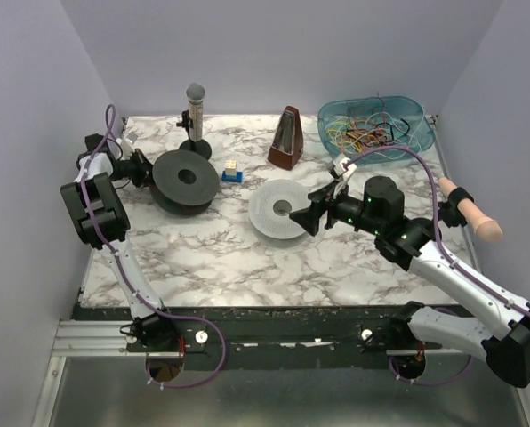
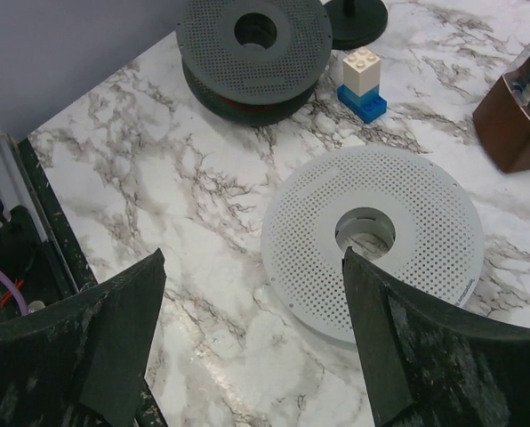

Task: Wrap the cables

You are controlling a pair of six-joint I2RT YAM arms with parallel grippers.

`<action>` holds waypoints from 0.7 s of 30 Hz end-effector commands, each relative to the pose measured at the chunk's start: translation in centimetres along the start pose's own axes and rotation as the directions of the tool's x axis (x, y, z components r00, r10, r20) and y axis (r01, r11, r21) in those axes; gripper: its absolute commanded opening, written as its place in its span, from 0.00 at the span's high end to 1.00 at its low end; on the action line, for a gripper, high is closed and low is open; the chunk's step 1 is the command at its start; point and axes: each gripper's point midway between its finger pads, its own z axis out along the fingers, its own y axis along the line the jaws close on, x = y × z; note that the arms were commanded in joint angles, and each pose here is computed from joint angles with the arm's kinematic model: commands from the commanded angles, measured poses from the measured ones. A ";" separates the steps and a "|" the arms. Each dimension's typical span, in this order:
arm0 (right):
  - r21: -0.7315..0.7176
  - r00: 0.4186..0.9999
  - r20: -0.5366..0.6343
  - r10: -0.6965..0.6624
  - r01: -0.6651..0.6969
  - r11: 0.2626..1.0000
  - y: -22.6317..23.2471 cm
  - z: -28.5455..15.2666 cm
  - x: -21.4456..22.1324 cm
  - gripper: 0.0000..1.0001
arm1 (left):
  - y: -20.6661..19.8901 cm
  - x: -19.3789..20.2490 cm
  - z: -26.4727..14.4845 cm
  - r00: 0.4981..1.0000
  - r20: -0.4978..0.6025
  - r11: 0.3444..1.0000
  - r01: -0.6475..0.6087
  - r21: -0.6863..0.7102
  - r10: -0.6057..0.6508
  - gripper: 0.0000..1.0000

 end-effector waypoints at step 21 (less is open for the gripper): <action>-0.011 0.998 -0.025 -0.058 0.058 0.998 0.3 -0.5 -0.9 0.11 | 5.5 6.8 1.9 0.658 -0.595 0.802 -0.596 -0.037 0.461 0.79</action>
